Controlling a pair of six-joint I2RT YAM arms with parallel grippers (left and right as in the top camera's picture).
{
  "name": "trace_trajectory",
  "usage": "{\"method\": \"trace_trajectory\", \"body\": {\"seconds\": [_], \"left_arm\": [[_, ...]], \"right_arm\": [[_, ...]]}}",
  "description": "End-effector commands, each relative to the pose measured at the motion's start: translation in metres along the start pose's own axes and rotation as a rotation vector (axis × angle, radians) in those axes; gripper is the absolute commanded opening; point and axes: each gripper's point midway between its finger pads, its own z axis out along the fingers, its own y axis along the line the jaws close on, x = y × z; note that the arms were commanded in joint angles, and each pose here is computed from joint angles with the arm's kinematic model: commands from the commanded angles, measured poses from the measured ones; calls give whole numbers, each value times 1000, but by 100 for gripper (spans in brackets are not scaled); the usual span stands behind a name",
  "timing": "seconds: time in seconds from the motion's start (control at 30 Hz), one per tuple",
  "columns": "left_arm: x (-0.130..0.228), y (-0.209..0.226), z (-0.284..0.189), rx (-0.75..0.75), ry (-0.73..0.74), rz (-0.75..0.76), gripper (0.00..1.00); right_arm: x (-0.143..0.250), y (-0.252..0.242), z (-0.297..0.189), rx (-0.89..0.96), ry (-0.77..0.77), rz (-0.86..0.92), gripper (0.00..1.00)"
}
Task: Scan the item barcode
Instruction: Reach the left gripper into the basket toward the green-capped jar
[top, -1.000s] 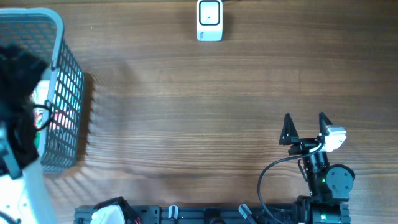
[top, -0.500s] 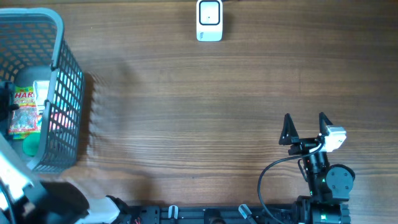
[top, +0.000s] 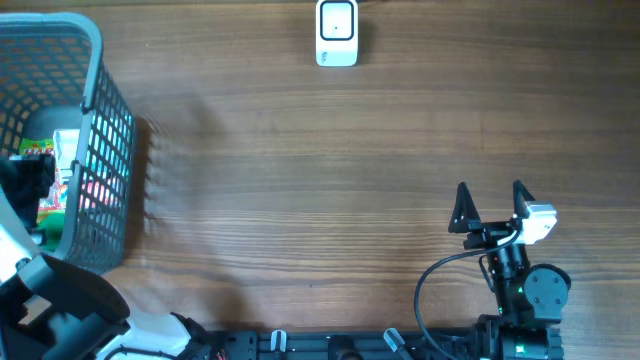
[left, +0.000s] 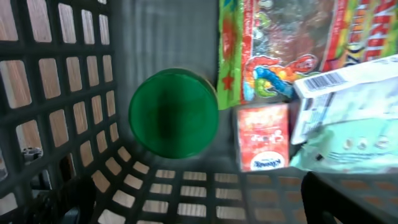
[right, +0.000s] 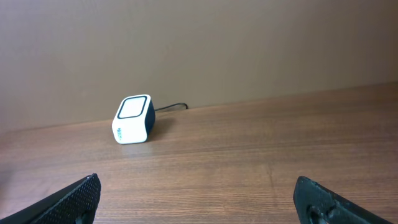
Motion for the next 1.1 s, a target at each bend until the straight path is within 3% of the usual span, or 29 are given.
{"method": "trace_trajectory", "body": {"seconds": [0.0, 0.27, 0.6, 1.07], "left_arm": [[-5, 4, 12, -25, -25, 3, 100], [-8, 15, 36, -84, -60, 109, 100], [-12, 30, 39, -108, -30, 73, 100], [-26, 20, 42, -59, -77, 48, 100]], "right_arm": [[-2, -1, 0, 11, -9, 6, 100], [-2, -1, 0, 11, -9, 6, 100], [-2, -1, 0, 11, -9, 6, 100], [-2, -1, 0, 11, -9, 6, 100]]}}
